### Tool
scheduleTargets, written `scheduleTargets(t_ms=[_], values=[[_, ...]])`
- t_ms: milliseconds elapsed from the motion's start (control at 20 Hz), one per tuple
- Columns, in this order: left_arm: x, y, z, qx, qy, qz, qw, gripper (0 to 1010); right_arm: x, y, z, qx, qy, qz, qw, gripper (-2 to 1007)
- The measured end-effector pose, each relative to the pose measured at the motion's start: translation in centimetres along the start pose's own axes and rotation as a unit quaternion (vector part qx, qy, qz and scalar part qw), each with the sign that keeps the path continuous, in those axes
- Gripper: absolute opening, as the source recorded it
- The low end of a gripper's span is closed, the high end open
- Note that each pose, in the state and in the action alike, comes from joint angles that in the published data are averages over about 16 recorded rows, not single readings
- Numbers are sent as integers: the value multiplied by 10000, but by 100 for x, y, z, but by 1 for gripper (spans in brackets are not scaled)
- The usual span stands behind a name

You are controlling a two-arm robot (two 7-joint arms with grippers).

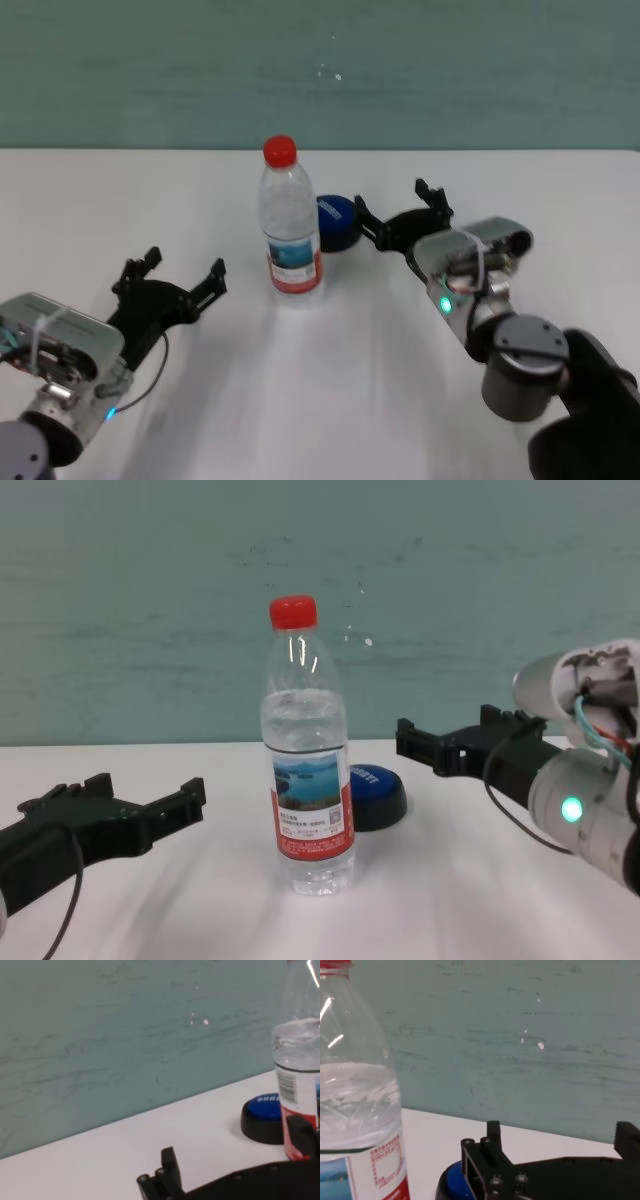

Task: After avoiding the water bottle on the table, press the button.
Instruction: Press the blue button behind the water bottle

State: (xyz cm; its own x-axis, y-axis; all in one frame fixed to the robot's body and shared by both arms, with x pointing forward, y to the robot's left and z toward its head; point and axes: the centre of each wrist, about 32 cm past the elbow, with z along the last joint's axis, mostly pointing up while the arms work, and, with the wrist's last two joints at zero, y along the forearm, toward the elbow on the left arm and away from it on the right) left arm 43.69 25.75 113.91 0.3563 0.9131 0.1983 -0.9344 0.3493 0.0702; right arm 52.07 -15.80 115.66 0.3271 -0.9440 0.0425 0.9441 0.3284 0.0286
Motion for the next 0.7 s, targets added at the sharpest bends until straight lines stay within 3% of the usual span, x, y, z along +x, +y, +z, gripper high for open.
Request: scheduleTargets(t_ms=[700], values=[[0, 0, 0, 0, 0, 0, 10000, 1005, -1, 262, -43, -145, -148, 100, 9997, 1003]])
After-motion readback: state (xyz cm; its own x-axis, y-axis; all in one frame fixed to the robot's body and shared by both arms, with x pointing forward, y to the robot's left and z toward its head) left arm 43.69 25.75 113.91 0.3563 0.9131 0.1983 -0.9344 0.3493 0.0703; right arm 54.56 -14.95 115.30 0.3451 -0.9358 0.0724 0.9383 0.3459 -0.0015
